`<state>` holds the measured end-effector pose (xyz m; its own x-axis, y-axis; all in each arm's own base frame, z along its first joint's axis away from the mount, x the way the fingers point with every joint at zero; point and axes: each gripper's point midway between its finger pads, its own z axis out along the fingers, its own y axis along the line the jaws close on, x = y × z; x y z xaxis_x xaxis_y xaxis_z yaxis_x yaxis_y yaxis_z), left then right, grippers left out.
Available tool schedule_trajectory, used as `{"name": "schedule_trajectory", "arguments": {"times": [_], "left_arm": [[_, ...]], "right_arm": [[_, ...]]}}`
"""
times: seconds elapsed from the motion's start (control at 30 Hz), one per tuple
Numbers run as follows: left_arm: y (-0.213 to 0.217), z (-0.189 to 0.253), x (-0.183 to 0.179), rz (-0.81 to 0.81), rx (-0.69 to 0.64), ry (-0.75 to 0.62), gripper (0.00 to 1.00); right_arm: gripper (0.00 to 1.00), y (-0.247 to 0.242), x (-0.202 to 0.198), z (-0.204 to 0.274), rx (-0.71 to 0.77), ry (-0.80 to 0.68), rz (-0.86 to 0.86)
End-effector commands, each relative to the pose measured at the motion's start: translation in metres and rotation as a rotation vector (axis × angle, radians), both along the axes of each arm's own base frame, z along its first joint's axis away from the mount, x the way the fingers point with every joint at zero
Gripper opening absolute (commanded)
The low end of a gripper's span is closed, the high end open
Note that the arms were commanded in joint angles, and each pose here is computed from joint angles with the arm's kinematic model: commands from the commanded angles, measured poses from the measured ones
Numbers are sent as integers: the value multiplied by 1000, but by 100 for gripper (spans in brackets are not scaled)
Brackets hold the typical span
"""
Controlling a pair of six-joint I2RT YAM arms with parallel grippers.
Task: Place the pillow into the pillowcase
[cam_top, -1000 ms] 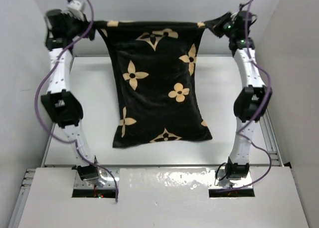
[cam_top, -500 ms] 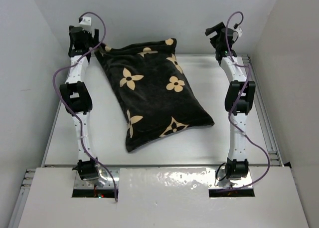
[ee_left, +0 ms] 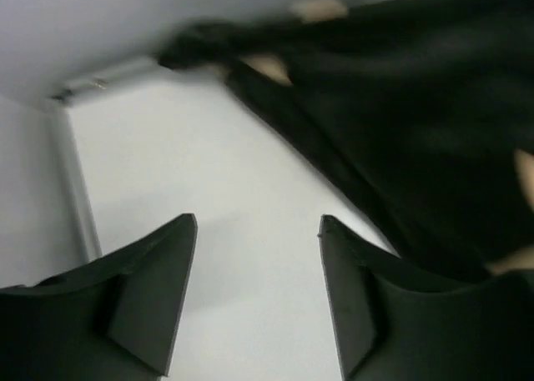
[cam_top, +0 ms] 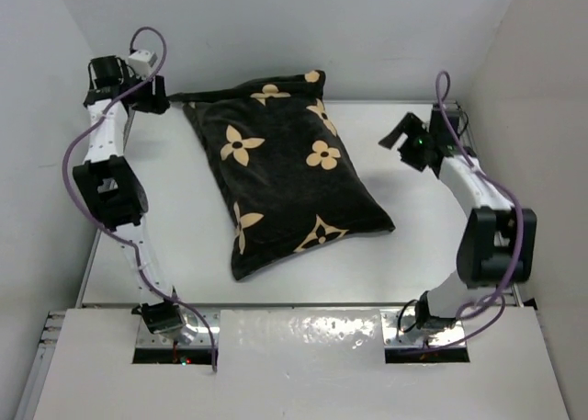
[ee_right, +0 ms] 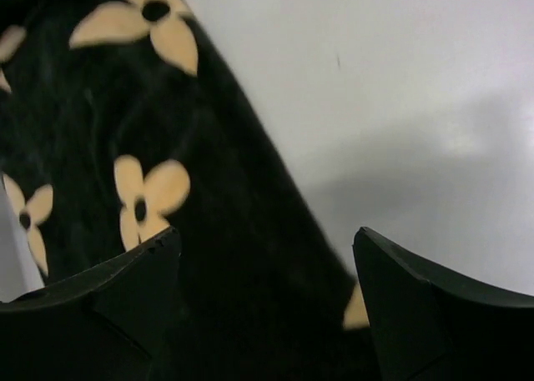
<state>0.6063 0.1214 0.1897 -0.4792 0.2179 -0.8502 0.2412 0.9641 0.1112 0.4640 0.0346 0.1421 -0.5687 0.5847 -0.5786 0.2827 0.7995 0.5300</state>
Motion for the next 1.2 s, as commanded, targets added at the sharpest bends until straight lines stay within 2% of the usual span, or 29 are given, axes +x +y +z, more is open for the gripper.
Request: {"name": "schedule_trajectory", "arguments": {"times": [0.0, 0.03, 0.1, 0.13, 0.17, 0.2, 0.23, 0.27, 0.3, 0.37, 0.43, 0.53, 0.6, 0.7, 0.77, 0.9, 0.93, 1.0, 1.03, 1.07, 1.1, 1.13, 1.17], "left_arm": [[-128, 30, -103, -475, -206, 171, 55], [-151, -6, -146, -588, -231, 307, 54], [-193, -13, -197, -762, -188, 362, 75], [-203, -47, -233, -827, -178, 459, 93], [-220, -39, -254, -878, -138, 438, 100], [-229, -45, -271, -907, -116, 450, 100], [-231, -72, -291, -888, -112, 506, 100], [-238, -65, -297, -890, -88, 461, 100], [-242, -67, -287, -828, -101, 414, 100], [-243, -78, -290, -756, -148, 420, 100], [-252, -74, -280, -700, -250, 395, 100], [-266, -69, -271, -685, -388, 389, 100], [-276, -77, -271, -697, -410, 426, 100], [-274, -105, -280, -684, -358, 508, 100], [-264, -131, -290, -650, -323, 575, 100], [-257, -163, -298, -615, -285, 649, 100], [-258, -166, -298, -619, -289, 656, 100], [-260, -169, -298, -624, -311, 682, 100], [-264, -161, -290, -652, -345, 665, 92], [-265, -156, -294, -693, -359, 678, 82], [-273, -138, -280, -746, -400, 640, 50], [-272, -128, -272, -768, -407, 625, 31], [-271, -117, -274, -789, -409, 651, 11]], "right_arm": [[81, 17, -45, -15, 84, -18, 192], [89, 29, -59, -28, 115, 21, 300], [98, 42, -73, -45, 138, 83, 399], [99, 49, -84, -55, 145, 112, 465], [99, 58, -94, -68, 159, 139, 502], [99, 63, -91, -68, 149, 84, 529], [99, 66, -92, -71, 139, 54, 535], [99, 72, -106, -81, 141, 45, 544], [99, 74, -91, -72, 115, -69, 545], [99, 81, -91, -70, 177, -98, 529], [99, 91, -81, -56, 216, -182, 536], [99, 109, -94, -52, 239, -226, 583], [99, 112, -107, -54, 252, -222, 597], [99, 115, -130, -65, 270, -165, 620], [99, 118, -136, -72, 221, -157, 634], [98, 128, -145, -104, 170, -14, 628], [95, 134, -149, -112, 185, 9, 633], [79, 141, -146, -106, 221, -20, 632], [58, 147, -141, -97, 253, -28, 629], [46, 149, -138, -92, 258, -29, 629], [22, 154, -120, -69, 247, -84, 641], [9, 156, -110, -52, 234, -115, 647], [0, 156, -104, -41, 230, -98, 638]]}}
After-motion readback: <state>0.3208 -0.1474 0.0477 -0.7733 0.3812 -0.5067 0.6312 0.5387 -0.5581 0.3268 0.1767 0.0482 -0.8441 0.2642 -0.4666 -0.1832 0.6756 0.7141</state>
